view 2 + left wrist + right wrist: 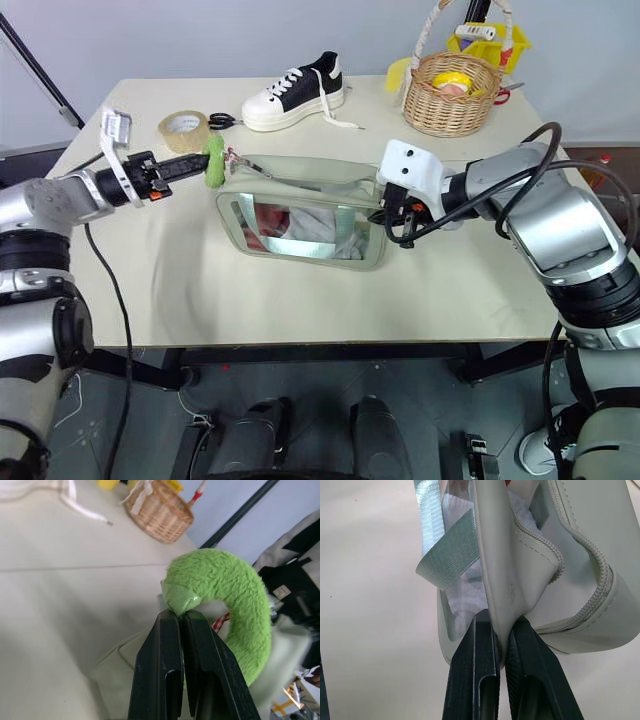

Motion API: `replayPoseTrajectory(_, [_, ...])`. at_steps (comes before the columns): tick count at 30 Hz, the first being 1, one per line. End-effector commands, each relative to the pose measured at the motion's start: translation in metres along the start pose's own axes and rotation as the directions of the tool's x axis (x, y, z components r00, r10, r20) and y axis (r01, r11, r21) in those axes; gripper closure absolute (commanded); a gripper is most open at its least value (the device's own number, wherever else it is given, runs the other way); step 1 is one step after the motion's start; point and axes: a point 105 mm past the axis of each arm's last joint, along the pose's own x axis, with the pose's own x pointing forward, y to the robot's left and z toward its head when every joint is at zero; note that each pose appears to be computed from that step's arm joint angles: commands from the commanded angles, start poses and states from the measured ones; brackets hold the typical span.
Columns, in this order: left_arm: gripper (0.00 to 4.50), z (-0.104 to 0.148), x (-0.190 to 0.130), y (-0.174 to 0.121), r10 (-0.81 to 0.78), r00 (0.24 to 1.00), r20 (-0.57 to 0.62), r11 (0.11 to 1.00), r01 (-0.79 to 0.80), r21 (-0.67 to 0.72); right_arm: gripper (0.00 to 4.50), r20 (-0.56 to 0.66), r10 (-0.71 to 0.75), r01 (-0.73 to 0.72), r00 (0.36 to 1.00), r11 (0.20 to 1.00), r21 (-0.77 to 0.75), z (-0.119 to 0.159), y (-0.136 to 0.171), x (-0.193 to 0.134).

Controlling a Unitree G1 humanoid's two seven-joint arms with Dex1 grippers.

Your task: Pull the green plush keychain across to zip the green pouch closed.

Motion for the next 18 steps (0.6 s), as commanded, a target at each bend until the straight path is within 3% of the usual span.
replayPoseTrajectory(1, [4.42, 0.028, 0.0, -0.033, -0.107, 0.994, 0.035, 0.991, 0.104, 0.085, 4.5, 0.034, -0.023, 0.024, 0.999, 0.999, -0.034, 0.011, -0.001, -0.008])
replayPoseTrajectory(4, [4.42, 0.029, 0.008, -0.044, -0.137, 0.99, 0.027, 0.987, 0.134, 0.091, 4.5, 0.034, -0.022, 0.023, 0.999, 0.999, -0.033, 0.01, -0.002, -0.006])
replayPoseTrajectory(9, [4.42, 0.0, 0.043, -0.056, -0.137, 0.983, -0.119, 0.966, 0.159, 0.202, 4.5, 0.038, -0.02, 0.022, 0.999, 0.999, -0.038, 0.012, -0.002, -0.003])
replayPoseTrajectory(13, [4.42, -0.005, 0.055, -0.061, -0.146, 0.976, -0.164, 0.96, 0.18, 0.217, 4.5, 0.038, -0.025, 0.026, 0.999, 0.999, -0.037, 0.011, -0.002, -0.003])
replayPoseTrajectory(16, [3.57, -0.003, 0.057, -0.058, -0.148, 0.975, -0.168, 0.961, 0.181, 0.208, 4.5, 0.037, -0.029, 0.03, 0.999, 0.999, -0.032, 0.011, -0.002, -0.003])
replayPoseTrajectory(18, [2.5, -0.002, 0.055, -0.06, -0.162, 0.971, -0.178, 0.955, 0.199, 0.218, 4.5, 0.036, -0.032, 0.033, 0.999, 0.999, -0.028, 0.01, -0.001, -0.003])
